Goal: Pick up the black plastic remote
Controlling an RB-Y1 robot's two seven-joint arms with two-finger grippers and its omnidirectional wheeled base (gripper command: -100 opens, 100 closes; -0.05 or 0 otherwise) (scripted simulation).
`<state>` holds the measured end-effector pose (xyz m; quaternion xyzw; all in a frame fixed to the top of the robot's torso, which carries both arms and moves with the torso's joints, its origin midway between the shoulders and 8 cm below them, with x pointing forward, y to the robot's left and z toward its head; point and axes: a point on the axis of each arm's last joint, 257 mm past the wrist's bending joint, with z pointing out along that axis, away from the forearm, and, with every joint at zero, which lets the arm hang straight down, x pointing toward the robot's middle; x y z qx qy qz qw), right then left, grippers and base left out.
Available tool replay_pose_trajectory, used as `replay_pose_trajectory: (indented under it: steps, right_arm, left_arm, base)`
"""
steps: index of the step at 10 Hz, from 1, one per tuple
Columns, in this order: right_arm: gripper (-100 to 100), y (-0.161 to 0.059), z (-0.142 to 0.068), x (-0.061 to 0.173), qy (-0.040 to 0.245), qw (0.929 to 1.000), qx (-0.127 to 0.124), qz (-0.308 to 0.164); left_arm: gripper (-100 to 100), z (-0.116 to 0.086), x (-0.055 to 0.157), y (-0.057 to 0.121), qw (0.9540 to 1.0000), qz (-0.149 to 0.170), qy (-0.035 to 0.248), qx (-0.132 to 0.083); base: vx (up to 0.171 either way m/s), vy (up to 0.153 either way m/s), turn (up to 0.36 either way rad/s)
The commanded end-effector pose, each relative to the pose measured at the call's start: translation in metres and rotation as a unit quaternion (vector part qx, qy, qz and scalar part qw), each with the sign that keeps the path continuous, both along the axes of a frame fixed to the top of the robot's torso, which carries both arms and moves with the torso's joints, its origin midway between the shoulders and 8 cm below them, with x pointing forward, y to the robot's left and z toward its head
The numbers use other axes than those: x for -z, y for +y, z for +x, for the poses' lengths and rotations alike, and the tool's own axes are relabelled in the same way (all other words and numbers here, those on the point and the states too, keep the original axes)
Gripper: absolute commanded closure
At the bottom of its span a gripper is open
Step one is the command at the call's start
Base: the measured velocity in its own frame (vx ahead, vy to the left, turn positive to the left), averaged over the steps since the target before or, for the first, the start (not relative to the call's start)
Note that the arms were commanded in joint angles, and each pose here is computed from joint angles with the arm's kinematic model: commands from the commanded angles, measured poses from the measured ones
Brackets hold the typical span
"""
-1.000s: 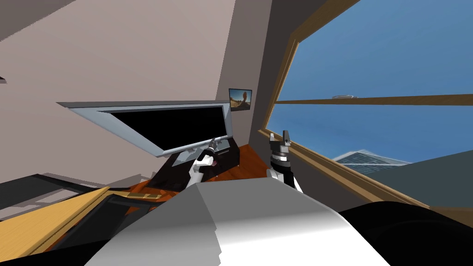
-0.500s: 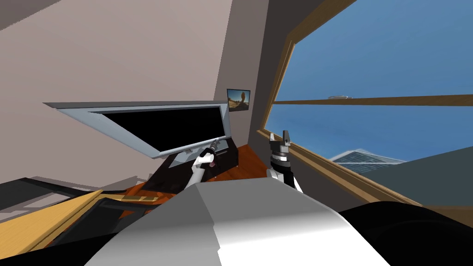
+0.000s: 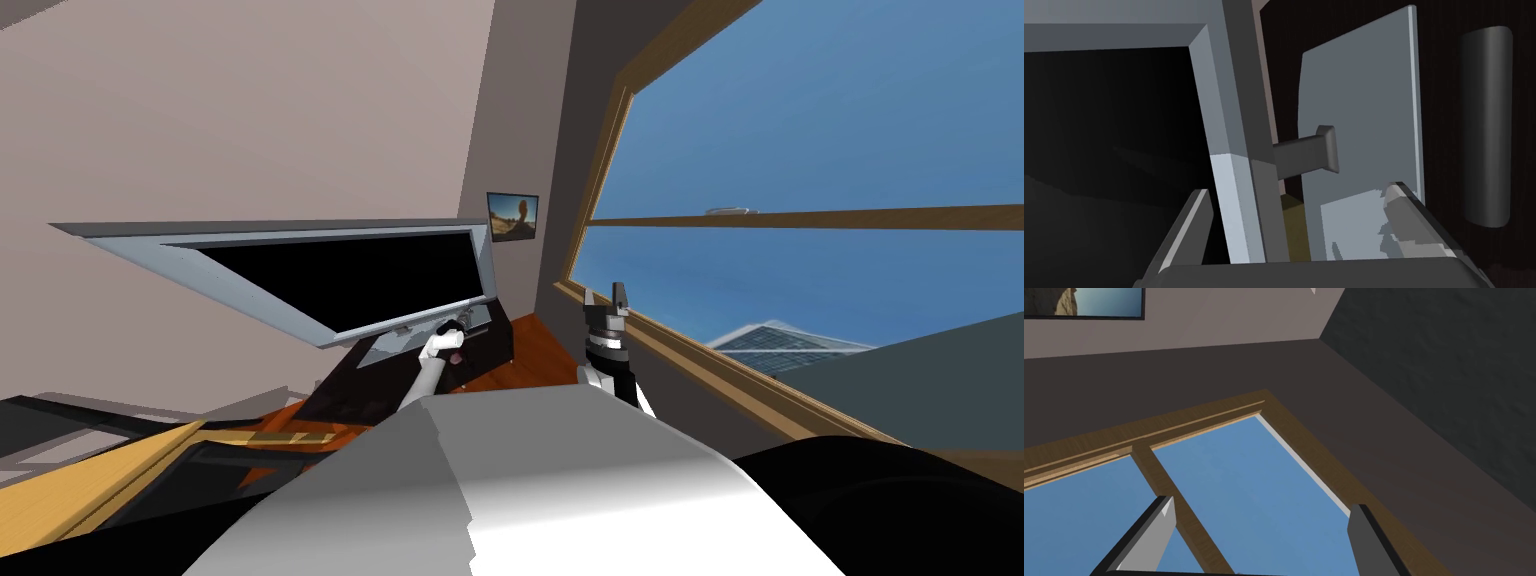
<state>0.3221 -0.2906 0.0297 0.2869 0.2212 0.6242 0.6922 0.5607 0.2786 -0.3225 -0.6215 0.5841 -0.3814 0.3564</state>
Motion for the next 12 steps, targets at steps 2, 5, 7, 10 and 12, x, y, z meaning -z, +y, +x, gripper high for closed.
replay_pose_trajectory:
  steps: [2,5,7,10,12]
  right_arm:
    - [0,0.0,0.0,0.0,0.0,1.0,0.0,0.0]
    - [0,0.0,0.0,0.0,0.0,1.0,0.0,0.0]
    - [0,0.0,0.0,0.0,0.0,1.0,0.0,0.0]
    - [0,0.0,0.0,0.0,0.0,1.0,0.0,0.0]
    - [0,0.0,0.0,0.0,0.0,1.0,0.0,0.0]
  left_arm:
    - [-100,-0.008,0.034,0.005,0.9984,-0.004,0.056,-0.007]
    - [-100,-0.015,0.065,0.013,0.9928,-0.011,0.118,-0.017]
    - [-100,-0.025,0.087,0.019,0.9867,-0.016,0.16,-0.025]
    - [-100,-0.043,0.114,0.025,0.9762,-0.021,0.213,-0.033]
    - [-100,-0.052,0.127,0.03,0.968,-0.025,0.246,-0.041]
  base:
    - [0.053,-0.038,-0.017]
    - [0.055,-0.035,-0.019]
    - [0.066,-0.033,-0.019]
    - [0.054,-0.032,-0.014]
    - [0.082,-0.028,-0.015]
